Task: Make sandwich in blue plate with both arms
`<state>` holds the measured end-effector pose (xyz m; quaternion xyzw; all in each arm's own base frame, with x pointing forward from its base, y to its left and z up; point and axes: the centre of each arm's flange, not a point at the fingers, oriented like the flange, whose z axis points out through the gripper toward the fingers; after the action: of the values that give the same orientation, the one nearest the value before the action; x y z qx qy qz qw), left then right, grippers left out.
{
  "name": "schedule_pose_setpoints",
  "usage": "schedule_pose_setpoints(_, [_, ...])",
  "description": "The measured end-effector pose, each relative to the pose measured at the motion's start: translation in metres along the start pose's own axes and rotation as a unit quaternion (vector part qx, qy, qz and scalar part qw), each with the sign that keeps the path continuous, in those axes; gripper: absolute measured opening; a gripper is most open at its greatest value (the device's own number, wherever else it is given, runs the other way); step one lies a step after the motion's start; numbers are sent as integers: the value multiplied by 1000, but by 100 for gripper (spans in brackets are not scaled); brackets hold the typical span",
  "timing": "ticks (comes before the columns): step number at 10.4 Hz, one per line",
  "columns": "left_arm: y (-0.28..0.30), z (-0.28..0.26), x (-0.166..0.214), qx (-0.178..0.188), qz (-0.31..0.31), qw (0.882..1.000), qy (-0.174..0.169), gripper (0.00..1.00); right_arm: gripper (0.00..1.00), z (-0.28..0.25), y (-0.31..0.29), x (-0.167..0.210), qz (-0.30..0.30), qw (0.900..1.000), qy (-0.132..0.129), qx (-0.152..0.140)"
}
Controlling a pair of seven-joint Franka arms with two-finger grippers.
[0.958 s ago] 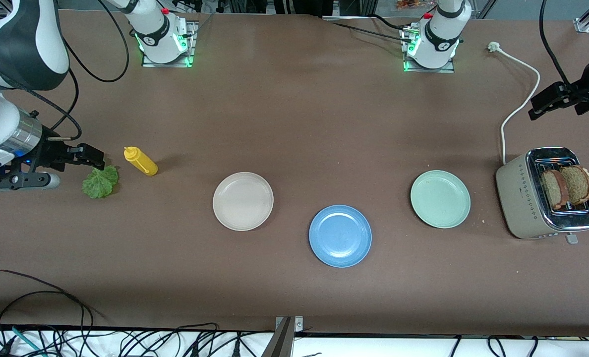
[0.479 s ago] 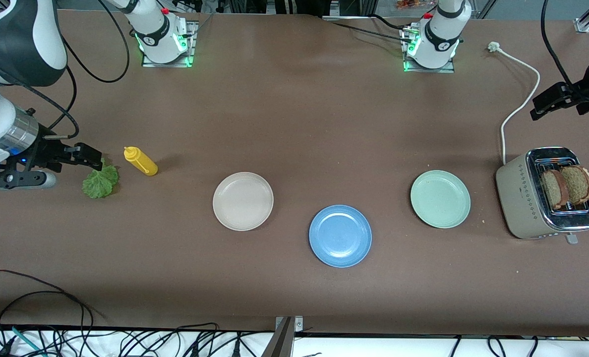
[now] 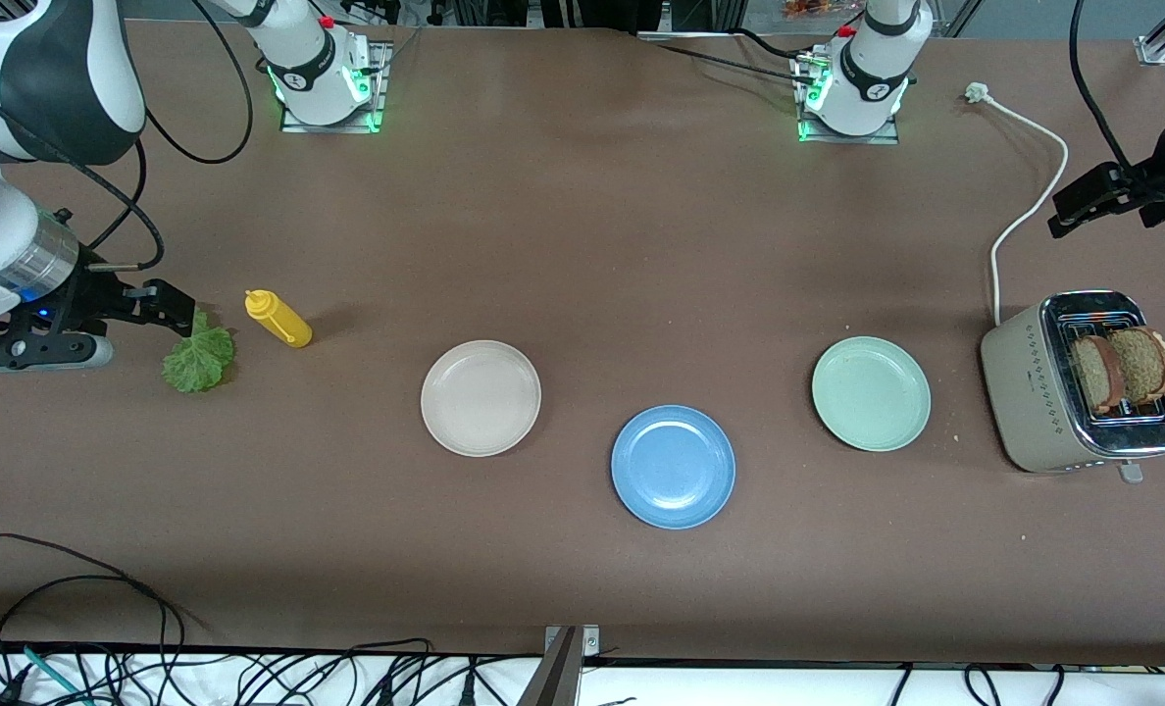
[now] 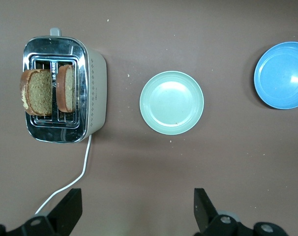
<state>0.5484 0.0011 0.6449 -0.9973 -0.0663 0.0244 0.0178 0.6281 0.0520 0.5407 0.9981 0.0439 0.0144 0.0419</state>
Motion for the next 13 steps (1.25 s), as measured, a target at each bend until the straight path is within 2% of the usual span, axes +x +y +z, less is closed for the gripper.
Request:
schedule_pose_setpoints(3, [0,0,0,0,0,1000,0,100,100,-3,1,-4,0,1000,-10,1])
schedule_pose_setpoints(7, [0,0,0,0,0,1000,0,100,100,-9,-2,-4,7,1000,-7,28])
schedule_pose_setpoints(13, [0,0,0,0,0,1000,0,100,100,-8,-4,-5,5,999,-18,28])
